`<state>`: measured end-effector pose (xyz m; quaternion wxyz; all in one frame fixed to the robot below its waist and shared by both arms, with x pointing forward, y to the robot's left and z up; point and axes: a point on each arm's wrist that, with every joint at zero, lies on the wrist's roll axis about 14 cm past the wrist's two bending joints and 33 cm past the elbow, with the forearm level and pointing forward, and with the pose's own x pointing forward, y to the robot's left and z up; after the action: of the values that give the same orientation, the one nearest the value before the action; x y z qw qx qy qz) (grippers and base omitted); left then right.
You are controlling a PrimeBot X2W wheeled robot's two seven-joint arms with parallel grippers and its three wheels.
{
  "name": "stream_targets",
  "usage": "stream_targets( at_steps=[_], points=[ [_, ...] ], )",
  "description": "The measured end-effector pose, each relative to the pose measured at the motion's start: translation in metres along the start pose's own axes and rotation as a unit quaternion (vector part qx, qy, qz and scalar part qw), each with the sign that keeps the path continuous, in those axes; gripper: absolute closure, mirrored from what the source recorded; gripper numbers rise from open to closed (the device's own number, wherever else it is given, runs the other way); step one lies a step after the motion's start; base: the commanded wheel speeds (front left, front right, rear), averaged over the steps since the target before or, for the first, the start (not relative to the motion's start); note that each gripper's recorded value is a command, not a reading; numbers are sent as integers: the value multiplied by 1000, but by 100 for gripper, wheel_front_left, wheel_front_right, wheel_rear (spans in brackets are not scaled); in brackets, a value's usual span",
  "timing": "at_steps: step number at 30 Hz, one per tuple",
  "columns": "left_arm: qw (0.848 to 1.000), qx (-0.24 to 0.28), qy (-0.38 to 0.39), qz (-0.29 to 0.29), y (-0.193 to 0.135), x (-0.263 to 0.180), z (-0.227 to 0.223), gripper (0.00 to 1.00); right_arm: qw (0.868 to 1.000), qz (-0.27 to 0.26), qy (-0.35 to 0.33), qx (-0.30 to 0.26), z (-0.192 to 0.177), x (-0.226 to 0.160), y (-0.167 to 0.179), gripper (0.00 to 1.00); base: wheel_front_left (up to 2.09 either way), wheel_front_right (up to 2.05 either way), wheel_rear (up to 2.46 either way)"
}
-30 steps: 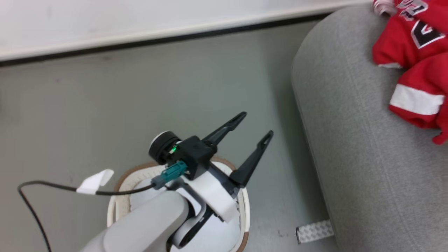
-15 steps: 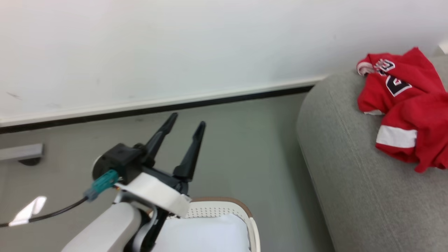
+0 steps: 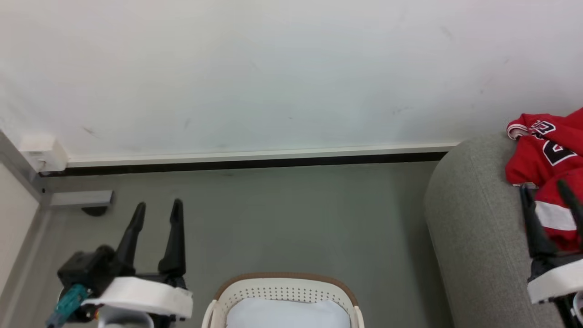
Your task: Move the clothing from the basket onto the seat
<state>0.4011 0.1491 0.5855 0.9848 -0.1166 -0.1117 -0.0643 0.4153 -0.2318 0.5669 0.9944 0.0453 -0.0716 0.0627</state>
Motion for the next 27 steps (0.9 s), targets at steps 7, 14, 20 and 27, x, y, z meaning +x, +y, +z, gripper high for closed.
stream_targets(
  at_steps=[7,14,20,27],
  points=[
    [998,17,16,50,27,-30,-17,0,999,6,0,35,-25,-25,37,0,0,0,0],
    [998,31,35,48,27,-40,-36,0,999,8,11,43,-40,-37,56,0,0,0,0],
    [998,36,32,39,25,-38,-37,0,999,13,15,44,-43,-39,64,0,0,0,0],
    [998,37,35,34,24,-36,-42,0,999,13,14,44,-43,-38,65,0,0,0,0]
  ],
)
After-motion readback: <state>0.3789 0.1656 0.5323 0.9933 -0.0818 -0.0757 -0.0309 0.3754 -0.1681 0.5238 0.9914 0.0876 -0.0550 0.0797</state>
